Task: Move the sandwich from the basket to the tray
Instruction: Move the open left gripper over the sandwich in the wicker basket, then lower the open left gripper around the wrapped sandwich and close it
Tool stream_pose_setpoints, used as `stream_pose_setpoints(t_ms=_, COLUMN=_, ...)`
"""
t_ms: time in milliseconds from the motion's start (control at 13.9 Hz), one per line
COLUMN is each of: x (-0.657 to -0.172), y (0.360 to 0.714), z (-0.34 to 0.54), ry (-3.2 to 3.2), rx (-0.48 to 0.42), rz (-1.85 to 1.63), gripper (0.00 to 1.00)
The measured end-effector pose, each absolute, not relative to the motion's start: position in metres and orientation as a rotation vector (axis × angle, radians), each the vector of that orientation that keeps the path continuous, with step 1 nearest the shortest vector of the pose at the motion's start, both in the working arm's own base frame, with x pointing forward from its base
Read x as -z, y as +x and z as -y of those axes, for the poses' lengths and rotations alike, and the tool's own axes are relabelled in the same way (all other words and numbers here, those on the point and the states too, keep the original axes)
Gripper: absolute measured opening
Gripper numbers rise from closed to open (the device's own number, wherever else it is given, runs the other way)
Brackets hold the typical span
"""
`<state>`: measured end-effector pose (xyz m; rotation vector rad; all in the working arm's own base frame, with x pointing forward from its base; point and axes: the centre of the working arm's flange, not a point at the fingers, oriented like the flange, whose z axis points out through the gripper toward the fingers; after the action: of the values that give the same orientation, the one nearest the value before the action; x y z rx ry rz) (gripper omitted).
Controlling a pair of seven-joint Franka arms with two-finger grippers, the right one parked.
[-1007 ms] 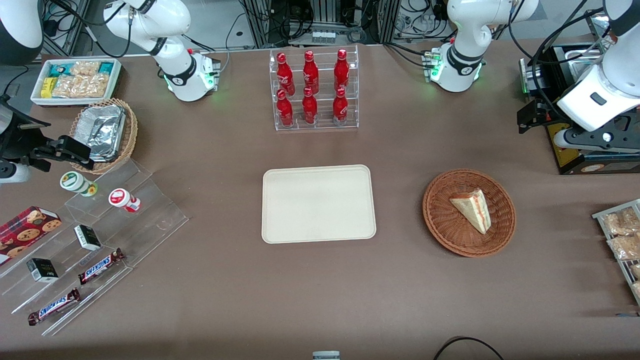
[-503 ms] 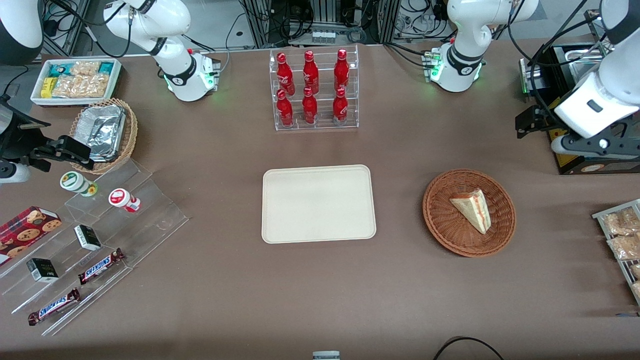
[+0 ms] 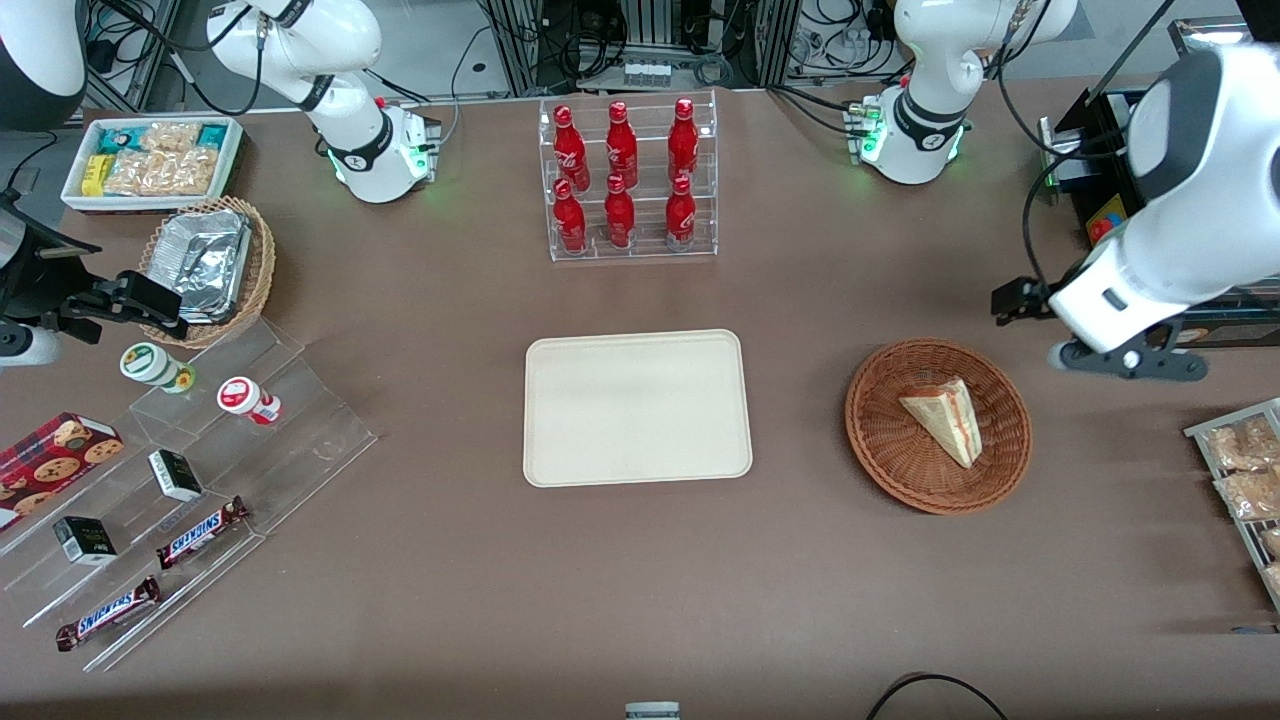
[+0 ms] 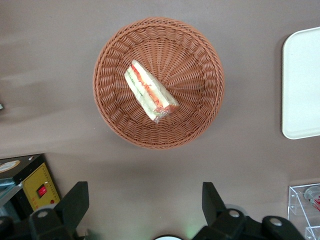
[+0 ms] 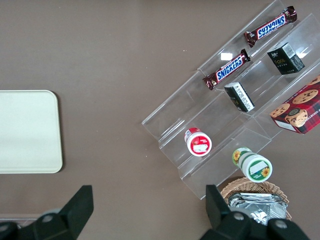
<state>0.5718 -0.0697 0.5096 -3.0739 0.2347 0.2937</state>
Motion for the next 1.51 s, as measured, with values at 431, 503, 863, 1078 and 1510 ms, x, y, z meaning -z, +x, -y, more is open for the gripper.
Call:
stream_pose_setpoints(t_ms=431, x=-0.443, y=0.598, z=0.072, ry=-3.082, rx=-0.332, rz=-0.242, gripper=1.0)
stream_pose_setpoints(t_ms=503, x=-0.436, y=0.6, z=0.072, ry=-3.085, rx=-0.319, rz=-0.242, gripper=1.0)
stream_pose_setpoints(t_ms=863, x=-0.387, y=0.594, z=0.064, ry=-3.095, rx=-0.272, rz=-0.129, gripper=1.0)
stream_pose_setpoints(t_ms=1078, x=-0.37, y=0.587, z=0.064, ry=-3.092, rx=-0.27, rz=-0.027, gripper=1.0)
stream_pose_setpoints(t_ms=1510, x=-0.341, y=0.561, z=0.038, ry=-3.083, rx=-0.081, rz=0.373, gripper=1.0)
